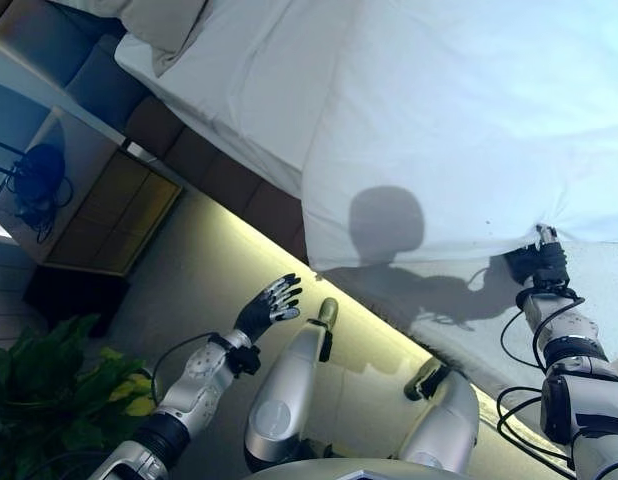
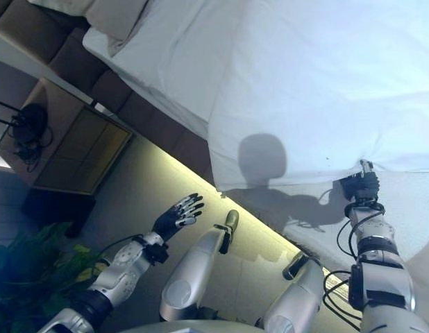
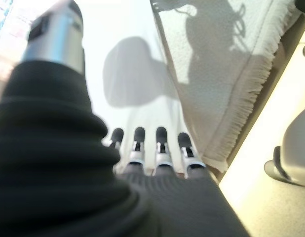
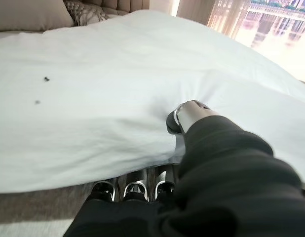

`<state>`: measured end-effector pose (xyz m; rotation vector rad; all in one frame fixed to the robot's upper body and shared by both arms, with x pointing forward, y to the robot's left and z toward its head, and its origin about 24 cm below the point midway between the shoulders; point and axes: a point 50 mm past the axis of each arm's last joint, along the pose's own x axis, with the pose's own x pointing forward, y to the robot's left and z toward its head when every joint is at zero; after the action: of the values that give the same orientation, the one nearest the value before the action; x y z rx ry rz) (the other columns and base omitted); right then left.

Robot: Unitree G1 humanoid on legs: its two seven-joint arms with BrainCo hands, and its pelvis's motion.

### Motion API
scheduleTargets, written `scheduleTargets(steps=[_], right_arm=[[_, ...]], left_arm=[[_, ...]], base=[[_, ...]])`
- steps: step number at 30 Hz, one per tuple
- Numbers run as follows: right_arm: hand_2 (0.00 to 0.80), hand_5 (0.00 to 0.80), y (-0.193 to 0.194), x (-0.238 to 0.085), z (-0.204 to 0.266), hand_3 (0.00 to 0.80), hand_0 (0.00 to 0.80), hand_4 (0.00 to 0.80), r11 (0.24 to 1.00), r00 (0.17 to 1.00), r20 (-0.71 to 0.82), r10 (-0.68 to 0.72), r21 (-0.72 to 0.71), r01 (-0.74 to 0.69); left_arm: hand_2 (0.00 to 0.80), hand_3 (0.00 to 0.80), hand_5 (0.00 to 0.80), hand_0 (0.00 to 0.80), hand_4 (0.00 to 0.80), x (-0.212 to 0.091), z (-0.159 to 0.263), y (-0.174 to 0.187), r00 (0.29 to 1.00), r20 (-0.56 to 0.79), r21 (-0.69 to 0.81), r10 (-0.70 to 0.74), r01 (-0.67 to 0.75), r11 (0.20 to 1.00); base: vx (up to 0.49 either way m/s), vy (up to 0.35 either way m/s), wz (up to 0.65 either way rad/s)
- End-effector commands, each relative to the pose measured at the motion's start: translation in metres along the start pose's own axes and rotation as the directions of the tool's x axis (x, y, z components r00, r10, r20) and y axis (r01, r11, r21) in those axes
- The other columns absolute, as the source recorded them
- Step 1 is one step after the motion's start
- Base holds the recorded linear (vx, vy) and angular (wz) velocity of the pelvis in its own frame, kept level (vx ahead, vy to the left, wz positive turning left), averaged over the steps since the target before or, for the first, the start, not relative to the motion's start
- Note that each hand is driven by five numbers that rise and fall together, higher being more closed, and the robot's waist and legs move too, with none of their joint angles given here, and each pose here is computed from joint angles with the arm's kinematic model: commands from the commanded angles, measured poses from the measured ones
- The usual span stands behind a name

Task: Make the bed neatly

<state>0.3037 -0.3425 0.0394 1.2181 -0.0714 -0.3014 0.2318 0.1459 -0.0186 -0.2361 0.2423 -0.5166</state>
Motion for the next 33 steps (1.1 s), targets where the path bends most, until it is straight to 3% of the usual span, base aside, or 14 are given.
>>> scheduleTargets(steps=[1, 6, 10, 22, 26, 33], right_arm=[[0.8, 0.8, -0.001, -0.003, 0.014, 0.8, 0.8, 0.8, 0.99, 0.999, 0.034, 0.008, -0.142, -0.003], [0.8, 0.8, -0.004, -0.005, 0.004, 0.8, 0.8, 0.8, 0.914, 1.0, -0.002, 0.023, -0.404, -0.022], [0.8, 0.8, 0.015, 0.003, -0.015, 0.8, 0.8, 0.8, 0.849, 0.997, -0.042, 0.072, -0.521, -0.084], [0.8, 0.8, 0.033, 0.003, -0.101, 0.8, 0.8, 0.8, 0.776, 0.954, -0.298, 0.037, -0.593, -0.216], [0.8, 0.8, 0.035, 0.003, -0.121, 0.8, 0.8, 0.8, 0.681, 0.923, -0.384, -0.003, -0.677, -0.28], [0.8, 0.8, 0.056, 0.004, -0.159, 0.8, 0.8, 0.8, 0.582, 0.846, -0.532, 0.023, -0.681, -0.444]], left_arm=[[0.0, 0.0, 0.0, 0.0, 0.0, 0.001, 0.011, 0.0, 0.995, 0.102, -0.028, 0.015, -0.012, 1.0], [0.0, 0.0, 0.0, 0.0, 0.0, 0.001, 0.017, 0.004, 0.992, 0.114, -0.029, 0.053, -0.05, 0.998], [0.0, 0.0, 0.0, 0.0, 0.0, -0.004, 0.015, 0.011, 0.99, 0.088, -0.04, 0.11, -0.107, 0.994], [0.0, 0.0, 0.0, 0.0, 0.0, -0.022, -0.005, 0.017, 0.973, 0.016, -0.087, 0.228, -0.226, 0.97], [0.0, 0.0, 0.0, 0.0, 0.0, -0.025, -0.013, 0.018, 0.962, -0.008, -0.113, 0.271, -0.27, 0.956], [0.0, 0.0, 0.0, 0.0, 0.0, -0.03, -0.02, 0.017, 0.959, -0.055, -0.099, 0.278, -0.282, 0.954]], base=[[-0.011, 0.029, -0.05], [0.041, 0.014, -0.01], [0.145, 0.02, 0.04], [0.142, 0.079, 0.09], [0.102, 0.13, 0.29], [0.103, 0.093, 0.3]])
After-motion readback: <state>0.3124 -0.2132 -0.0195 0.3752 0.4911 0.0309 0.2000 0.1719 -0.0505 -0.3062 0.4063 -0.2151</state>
